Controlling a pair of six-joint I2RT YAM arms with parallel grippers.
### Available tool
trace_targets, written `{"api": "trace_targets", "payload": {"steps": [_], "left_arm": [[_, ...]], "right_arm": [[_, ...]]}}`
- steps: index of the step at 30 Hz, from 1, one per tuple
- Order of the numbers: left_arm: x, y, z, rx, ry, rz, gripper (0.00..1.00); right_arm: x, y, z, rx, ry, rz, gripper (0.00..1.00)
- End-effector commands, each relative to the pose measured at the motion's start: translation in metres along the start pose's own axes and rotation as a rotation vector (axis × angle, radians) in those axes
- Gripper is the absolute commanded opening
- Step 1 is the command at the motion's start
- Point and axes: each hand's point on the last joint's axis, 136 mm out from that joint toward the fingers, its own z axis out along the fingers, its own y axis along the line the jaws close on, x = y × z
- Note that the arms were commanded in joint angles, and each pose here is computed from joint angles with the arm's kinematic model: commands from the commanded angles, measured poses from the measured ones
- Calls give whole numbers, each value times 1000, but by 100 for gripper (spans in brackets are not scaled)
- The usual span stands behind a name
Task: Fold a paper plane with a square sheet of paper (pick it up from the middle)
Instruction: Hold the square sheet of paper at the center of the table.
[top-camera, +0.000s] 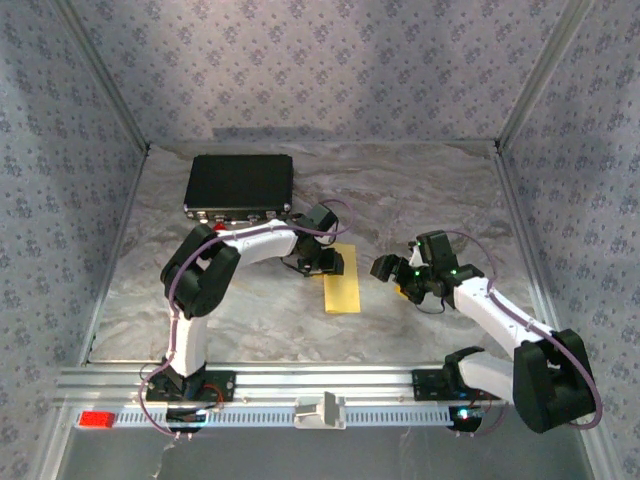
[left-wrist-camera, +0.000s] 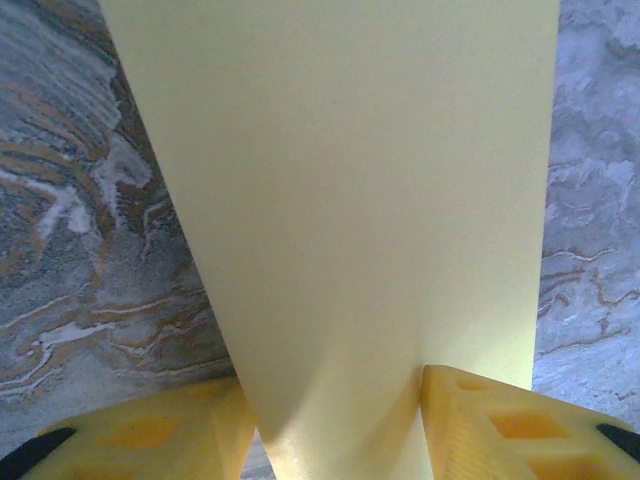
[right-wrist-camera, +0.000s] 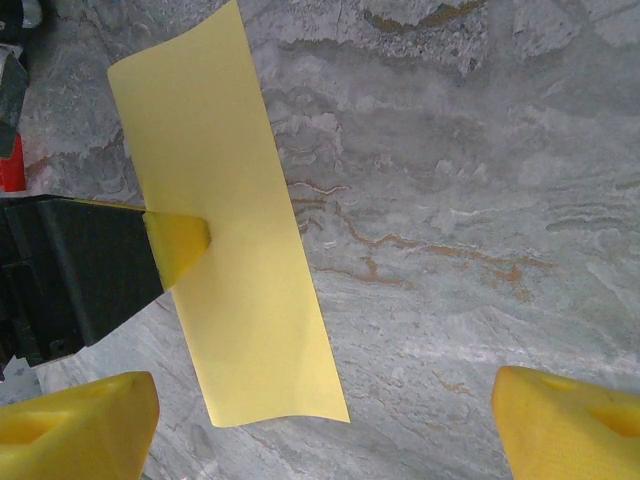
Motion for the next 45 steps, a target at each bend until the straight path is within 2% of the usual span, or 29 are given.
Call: {"api": "trace_targets", "payload": {"steps": [1,32,35,43,45], "left_arm": [[16,42,35,-155,56,-27,50],[18,44,45,-175,79,11,50],[17,44,45,-175,77,9,50],[18,46,46,-183,77,3,50],[18,46,45,-183,74,-4,50]], "right_arm": [[-1,4,-1,2,6,-25,88],[1,4,3,10,21,-31,87],[2,6,6,-5,31,-40,81],[5,18,20,-47,95,-72,43],[3,17,22,-29,97,-77,40]]}}
